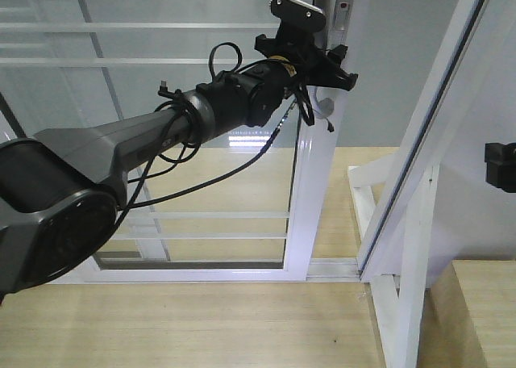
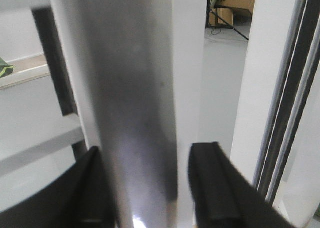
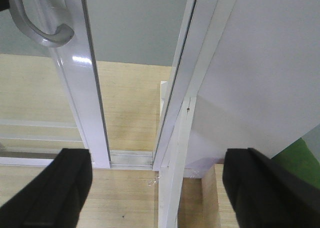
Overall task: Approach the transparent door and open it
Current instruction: 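Move the left gripper onto the door's vertical frame beside the handle, then push the door frame with the left gripper, sliding the door farther open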
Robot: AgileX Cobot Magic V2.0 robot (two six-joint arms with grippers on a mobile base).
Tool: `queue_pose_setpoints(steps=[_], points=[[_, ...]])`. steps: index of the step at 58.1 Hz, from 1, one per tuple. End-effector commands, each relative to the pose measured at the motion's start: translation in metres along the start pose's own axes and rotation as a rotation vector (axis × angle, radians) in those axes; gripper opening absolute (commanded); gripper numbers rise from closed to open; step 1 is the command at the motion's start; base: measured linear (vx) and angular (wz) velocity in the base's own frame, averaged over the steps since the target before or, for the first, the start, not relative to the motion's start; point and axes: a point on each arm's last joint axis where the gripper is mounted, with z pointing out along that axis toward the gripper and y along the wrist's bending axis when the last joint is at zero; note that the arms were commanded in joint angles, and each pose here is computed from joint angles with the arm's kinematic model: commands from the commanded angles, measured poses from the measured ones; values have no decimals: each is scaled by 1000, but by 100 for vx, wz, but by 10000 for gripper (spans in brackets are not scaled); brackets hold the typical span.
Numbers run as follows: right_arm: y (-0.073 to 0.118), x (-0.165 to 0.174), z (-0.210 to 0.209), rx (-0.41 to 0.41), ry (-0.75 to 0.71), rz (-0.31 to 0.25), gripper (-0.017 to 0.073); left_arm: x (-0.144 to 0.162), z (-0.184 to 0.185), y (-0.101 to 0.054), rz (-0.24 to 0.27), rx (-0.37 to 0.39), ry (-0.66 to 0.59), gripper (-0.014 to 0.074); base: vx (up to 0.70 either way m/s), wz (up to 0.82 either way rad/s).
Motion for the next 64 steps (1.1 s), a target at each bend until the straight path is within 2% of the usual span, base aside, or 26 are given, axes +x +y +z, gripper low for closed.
queue_pose_setpoints(steps=[1, 10, 12, 43, 56, 64], points=[[-1, -15, -8, -2, -108, -6, 592, -62, -17, 0, -9, -10, -199, 285, 0, 0], [-1, -14, -8, -2, -107, -6, 583, -71, -22, 5, -14, -11, -164, 16, 0, 0], [-1, -14, -8, -2, -106, -6, 580, -73, -24, 5, -10, -8, -152, -10, 0, 0], [-2, -15, -8, 4, -110, -17, 554, -97, -48, 43, -22, -46, -1, -8, 0, 0], [-2, -15, -8, 5, -110, -18, 554, -121, -67, 72, -29, -99, -31, -6, 0, 0], [-2, -15, -8, 5, -110, -19, 554, -131, -81, 88, -29, -124, 1, -6, 0, 0]])
